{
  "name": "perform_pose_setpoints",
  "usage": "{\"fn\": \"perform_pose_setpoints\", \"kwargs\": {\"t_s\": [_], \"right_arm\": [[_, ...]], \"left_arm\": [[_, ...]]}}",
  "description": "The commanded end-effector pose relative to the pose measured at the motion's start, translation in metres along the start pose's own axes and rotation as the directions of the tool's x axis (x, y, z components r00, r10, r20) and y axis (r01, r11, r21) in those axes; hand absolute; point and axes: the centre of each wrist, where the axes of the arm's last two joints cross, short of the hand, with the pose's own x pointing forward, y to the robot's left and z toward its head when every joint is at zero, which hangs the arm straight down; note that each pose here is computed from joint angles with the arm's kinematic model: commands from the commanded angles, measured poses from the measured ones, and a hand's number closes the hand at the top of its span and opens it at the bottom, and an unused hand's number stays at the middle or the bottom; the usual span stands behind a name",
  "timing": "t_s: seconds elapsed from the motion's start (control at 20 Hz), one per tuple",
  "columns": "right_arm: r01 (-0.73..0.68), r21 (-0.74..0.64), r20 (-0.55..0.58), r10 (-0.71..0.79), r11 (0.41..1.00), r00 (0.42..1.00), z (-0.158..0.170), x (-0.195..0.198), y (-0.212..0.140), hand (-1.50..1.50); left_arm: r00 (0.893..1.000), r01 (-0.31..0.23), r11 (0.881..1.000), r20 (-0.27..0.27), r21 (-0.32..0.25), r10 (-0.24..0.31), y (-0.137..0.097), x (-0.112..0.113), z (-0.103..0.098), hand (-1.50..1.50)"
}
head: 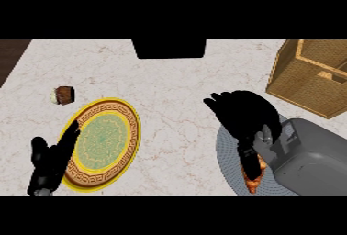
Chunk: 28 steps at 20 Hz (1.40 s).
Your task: Pick the croissant from the placemat and place it in the basket
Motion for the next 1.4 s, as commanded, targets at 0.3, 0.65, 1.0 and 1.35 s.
{"fn": "perform_pose_setpoints", "kwargs": {"t_s": [0.3, 0.65, 1.0, 1.35], "right_arm": [[-0.020, 0.037, -0.157, 0.026, 0.999, 0.987, -0.015, -0.013, 0.058, -1.50], [0.009, 0.019, -0.163, -0.005, 1.000, 0.987, -0.022, -0.006, 0.069, -1.50], [-0.014, 0.028, -0.169, 0.018, 1.000, 0.985, -0.033, -0.015, 0.098, -1.50], [-0.016, 0.026, -0.174, 0.021, 1.000, 0.984, -0.052, -0.010, 0.107, -1.50]], "left_arm": [[0.990, -0.034, 0.999, -0.136, -0.026, 0.030, -0.008, -0.025, 0.011, 0.00], [0.990, -0.006, 1.000, -0.142, -0.018, 0.003, 0.013, -0.028, 0.015, 0.00], [0.990, -0.023, 0.999, -0.142, -0.028, 0.019, -0.002, -0.025, 0.003, 0.00], [0.988, -0.021, 0.999, -0.152, -0.028, 0.016, -0.007, -0.018, 0.005, 0.00]]}}
